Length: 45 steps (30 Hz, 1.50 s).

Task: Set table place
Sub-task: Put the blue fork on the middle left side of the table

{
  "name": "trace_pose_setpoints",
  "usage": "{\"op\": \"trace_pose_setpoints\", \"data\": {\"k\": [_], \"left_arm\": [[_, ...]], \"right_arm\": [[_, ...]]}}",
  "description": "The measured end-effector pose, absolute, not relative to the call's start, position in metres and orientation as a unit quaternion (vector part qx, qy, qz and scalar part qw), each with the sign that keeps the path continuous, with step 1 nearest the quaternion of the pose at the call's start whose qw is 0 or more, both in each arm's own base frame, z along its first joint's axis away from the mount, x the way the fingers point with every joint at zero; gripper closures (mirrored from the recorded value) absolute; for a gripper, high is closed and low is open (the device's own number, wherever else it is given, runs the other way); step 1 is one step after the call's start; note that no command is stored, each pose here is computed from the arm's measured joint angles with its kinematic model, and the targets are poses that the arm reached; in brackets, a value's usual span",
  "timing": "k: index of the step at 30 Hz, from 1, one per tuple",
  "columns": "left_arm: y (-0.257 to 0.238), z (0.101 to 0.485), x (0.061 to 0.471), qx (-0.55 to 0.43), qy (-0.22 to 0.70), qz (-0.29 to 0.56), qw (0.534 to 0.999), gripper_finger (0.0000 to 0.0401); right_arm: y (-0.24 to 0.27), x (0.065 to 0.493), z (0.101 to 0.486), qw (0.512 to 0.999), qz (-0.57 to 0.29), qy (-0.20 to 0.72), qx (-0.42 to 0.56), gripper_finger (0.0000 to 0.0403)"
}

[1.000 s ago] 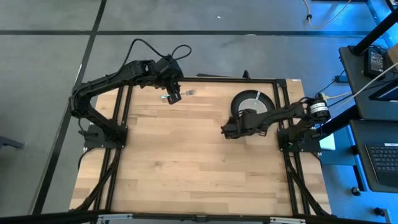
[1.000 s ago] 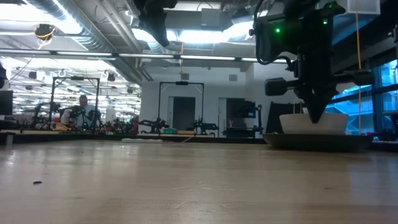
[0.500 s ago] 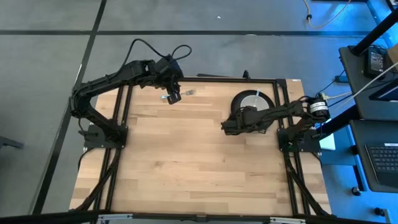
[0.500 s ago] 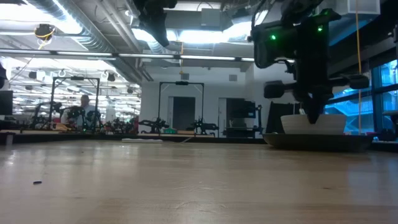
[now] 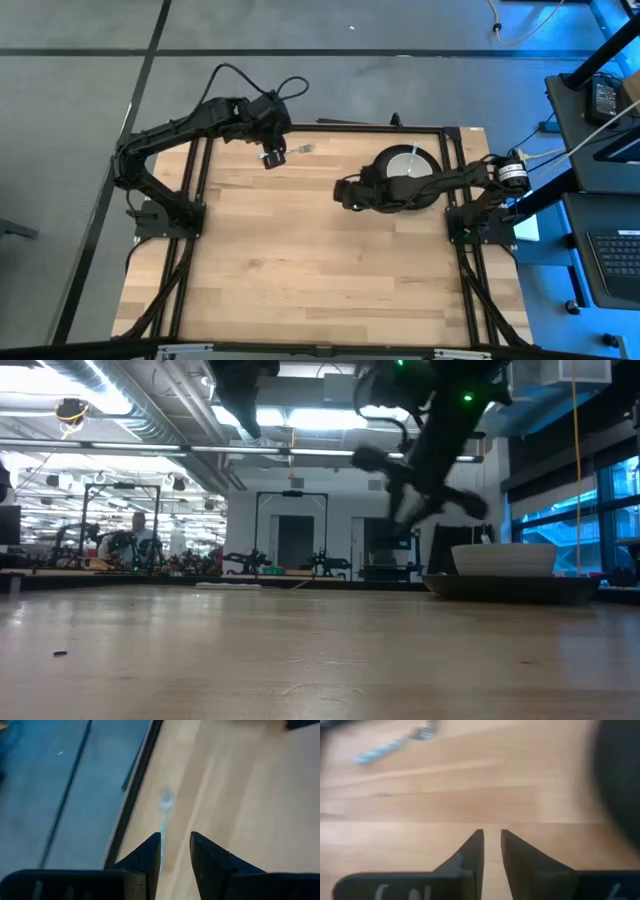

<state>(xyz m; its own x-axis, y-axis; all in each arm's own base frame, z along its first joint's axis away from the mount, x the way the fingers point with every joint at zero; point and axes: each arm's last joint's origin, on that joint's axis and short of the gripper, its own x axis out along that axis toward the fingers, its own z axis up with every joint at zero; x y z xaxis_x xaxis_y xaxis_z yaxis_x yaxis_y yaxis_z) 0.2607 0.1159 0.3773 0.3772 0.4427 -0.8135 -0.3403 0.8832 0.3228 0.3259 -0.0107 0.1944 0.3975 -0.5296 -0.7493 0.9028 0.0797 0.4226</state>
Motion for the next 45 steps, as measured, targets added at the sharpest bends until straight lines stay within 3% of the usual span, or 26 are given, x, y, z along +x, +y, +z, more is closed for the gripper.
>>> {"op": "trace_pose_setpoints", "data": {"k": [6,9,13,17,21,25,31,38,45], "left_arm": [[0.142,0.369,0.245,0.019,0.548,0.248,0.799,0.0303],[0.162,0.354,0.239,-0.052,0.56,0.205,0.801,0.0303],[0.19,0.327,0.236,-0.063,0.57,0.205,0.793,0.0303],[0.214,0.299,0.235,-0.088,0.583,0.209,0.78,0.0303],[0.235,0.27,0.24,-0.127,0.59,0.143,0.785,0.0303],[0.252,0.239,0.249,-0.152,0.593,0.104,0.784,0.0303],[0.258,0.207,0.259,-0.148,0.627,0.08,0.761,0.0303],[0.262,0.187,0.27,-0.109,0.636,0.054,0.762,0.0303],[0.276,0.173,0.265,-0.103,0.641,0.05,0.759,0.0303]], "right_arm": [[-0.007,0.35,0.23,0.795,-0.399,0.14,0.435,0.0324],[-0.003,0.356,0.278,0.843,-0.35,0.11,0.394,0.0323],[0.001,0.354,0.345,0.901,-0.298,0.073,0.305,0.0323],[0.004,0.346,0.401,0.93,-0.268,0.032,0.248,0.0323],[0.011,0.34,0.429,0.943,-0.248,0.012,0.22,0.0323],[0.019,0.338,0.436,0.949,-0.234,0.009,0.212,0.0323],[0.025,0.334,0.42,0.938,-0.247,0.079,0.232,0.0323],[0.025,0.327,0.401,0.901,-0.288,0.145,0.29,0.0323],[0.025,0.326,0.398,0.895,-0.295,0.154,0.296,0.0323]]}}
